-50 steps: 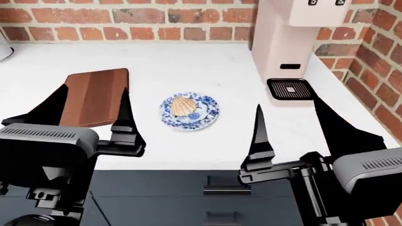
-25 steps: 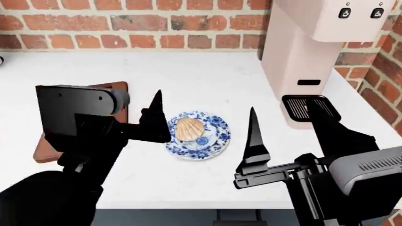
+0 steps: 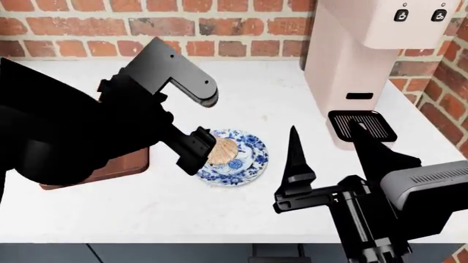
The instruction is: Pick the scallop from the plate and place it on the cutting board. Then pick the condiment bottle from the cabinet and place it next to the cutting board.
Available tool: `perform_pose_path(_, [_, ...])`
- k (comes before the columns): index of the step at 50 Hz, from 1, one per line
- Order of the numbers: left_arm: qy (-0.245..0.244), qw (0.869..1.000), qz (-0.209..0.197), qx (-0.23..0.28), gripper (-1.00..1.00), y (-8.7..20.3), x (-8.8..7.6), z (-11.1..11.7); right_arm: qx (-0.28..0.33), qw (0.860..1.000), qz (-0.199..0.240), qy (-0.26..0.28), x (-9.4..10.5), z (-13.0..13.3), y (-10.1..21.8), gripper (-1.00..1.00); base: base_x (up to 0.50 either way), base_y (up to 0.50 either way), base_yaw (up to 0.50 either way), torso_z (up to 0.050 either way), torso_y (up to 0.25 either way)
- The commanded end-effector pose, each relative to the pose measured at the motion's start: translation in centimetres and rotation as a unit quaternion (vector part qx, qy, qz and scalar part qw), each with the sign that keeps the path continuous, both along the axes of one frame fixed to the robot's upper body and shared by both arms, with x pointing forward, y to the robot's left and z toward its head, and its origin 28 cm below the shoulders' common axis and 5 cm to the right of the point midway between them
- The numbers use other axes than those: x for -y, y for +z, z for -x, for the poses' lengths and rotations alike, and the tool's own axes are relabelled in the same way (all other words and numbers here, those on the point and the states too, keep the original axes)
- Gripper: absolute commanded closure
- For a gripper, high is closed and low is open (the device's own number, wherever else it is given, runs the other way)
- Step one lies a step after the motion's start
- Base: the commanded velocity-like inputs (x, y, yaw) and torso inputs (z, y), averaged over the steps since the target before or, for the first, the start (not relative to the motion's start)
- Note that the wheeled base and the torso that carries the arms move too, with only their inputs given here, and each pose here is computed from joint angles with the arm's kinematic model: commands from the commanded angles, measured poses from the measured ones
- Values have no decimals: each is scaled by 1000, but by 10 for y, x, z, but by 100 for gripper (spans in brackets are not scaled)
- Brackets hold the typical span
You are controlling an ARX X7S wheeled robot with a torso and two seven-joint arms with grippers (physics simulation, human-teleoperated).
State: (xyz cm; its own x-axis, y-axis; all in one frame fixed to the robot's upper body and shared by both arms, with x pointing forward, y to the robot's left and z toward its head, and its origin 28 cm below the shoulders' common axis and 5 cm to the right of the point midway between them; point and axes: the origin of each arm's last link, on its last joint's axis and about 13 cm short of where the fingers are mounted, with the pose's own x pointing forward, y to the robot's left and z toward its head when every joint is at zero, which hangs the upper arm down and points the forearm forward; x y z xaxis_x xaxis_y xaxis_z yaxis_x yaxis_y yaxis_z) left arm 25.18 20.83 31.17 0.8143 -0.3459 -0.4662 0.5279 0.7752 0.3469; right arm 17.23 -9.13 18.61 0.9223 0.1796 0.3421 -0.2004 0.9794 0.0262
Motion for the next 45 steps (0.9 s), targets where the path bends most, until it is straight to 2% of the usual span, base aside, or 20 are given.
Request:
perform_pose_path(1, [37,999,-7,-34,-100,21,-9,-25,-9,1000,-4,2,0,-3,-3,-100,0,0,0,0,0])
perform_pose_path(14, [36,993,100,-58,-100,23,-2,-48,-19,1000,1,2,-2,-6,-6,-100,0,0,0,0,0])
perform_pose_path(31, [62,990,85,-96,-100,-20,6,-77,-24,1000,3,0,-2,-7,-7,-100,0,0,0,0,0])
perform_pose_path(45, [15,990,86,-112,-100,-32,28,-68,-28,1000,4,-1,-2,-9,-8,-100,0,0,0,0,0])
